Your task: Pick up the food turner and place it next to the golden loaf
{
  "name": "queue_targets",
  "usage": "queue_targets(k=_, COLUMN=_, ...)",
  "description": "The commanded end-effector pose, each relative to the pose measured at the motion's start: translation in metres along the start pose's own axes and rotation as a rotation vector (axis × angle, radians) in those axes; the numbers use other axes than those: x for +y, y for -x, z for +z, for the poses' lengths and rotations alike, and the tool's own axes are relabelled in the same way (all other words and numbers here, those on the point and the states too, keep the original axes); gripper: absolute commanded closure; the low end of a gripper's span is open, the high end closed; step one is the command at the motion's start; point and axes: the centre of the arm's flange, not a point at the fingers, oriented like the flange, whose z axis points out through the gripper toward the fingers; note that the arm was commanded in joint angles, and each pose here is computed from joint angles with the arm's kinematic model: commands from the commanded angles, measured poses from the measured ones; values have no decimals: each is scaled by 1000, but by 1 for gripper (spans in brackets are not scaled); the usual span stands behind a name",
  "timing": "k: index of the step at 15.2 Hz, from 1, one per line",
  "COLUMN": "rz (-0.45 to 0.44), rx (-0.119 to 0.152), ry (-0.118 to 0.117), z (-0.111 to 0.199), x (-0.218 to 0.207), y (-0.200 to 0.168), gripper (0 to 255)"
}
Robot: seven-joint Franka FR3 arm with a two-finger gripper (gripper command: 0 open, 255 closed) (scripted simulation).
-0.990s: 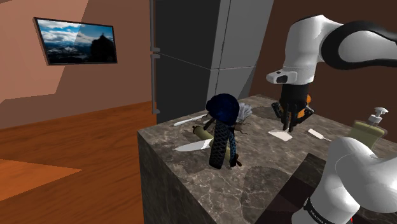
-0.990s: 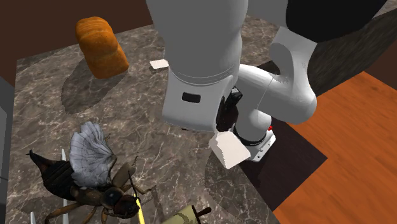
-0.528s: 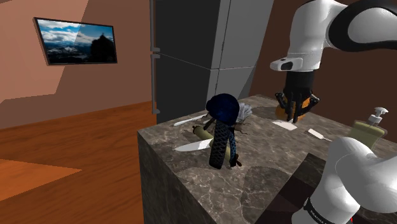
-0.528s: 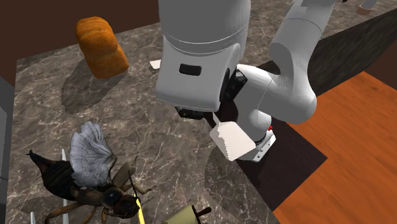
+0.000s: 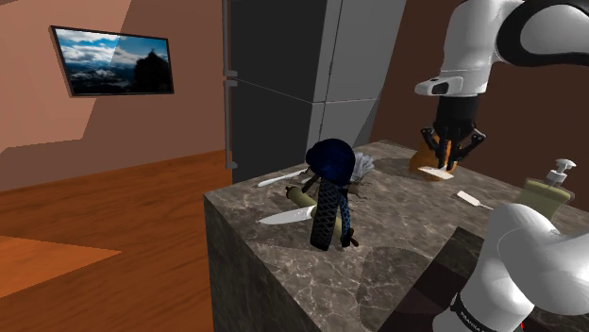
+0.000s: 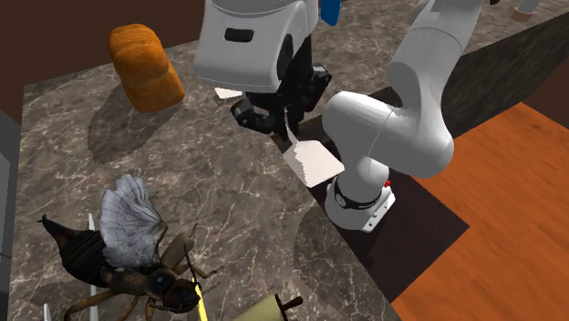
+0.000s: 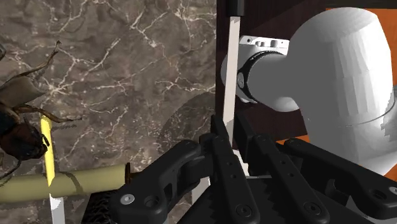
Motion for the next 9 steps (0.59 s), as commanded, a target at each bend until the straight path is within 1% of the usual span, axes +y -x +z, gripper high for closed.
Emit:
queue_targets(k=1, rz=-1, rx=-1, ry=-1, z=1, x=-1, y=24, gripper=255)
queue_targets(k=9, rz=-1, rx=-1, ry=-1, z=10, x=-5, y=129, gripper=255)
